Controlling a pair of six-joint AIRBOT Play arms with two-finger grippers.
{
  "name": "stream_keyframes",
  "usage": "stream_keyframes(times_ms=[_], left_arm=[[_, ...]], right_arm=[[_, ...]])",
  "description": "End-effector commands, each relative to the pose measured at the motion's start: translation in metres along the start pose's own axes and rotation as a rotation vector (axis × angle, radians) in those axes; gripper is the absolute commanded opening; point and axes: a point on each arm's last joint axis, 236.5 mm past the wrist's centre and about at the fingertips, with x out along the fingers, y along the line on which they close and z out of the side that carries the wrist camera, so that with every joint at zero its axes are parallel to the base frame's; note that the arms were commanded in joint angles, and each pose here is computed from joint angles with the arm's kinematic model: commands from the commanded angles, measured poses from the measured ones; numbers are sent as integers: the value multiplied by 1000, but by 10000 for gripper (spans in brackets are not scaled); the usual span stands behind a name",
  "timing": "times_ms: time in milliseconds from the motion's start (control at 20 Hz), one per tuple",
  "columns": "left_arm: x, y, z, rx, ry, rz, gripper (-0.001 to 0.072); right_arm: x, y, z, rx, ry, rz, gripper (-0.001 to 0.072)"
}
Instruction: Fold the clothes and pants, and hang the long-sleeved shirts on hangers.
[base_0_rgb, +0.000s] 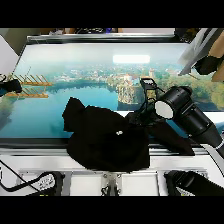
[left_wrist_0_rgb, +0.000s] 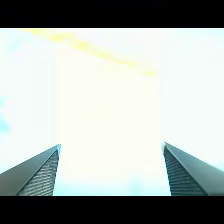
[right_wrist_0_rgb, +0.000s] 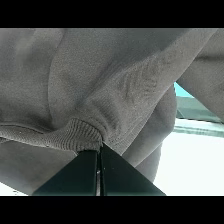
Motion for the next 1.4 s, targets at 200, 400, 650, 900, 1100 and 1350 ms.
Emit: stream_keyframes(times_ms=[200, 400, 650, 900, 1100, 1350], left_arm=[[128, 70, -27, 152, 101, 145, 694], [168, 81, -36, 288, 118, 194, 694], [196, 88, -28, 364, 58, 227, 693], [213, 101, -34, 349, 45, 231, 693], [220, 110, -33, 337, 19, 236, 693], [227, 110, -36, 338, 16, 232, 692]], right_arm=[[1, 0, 0, -1, 2, -1, 20], [1, 0, 0, -1, 2, -1, 20], [1, 0, 0, -1, 2, -1, 20], [2, 0, 0, -1, 5, -3, 20], [2, 0, 0, -1, 5, -3, 20], [2, 0, 0, -1, 5, -3, 20]])
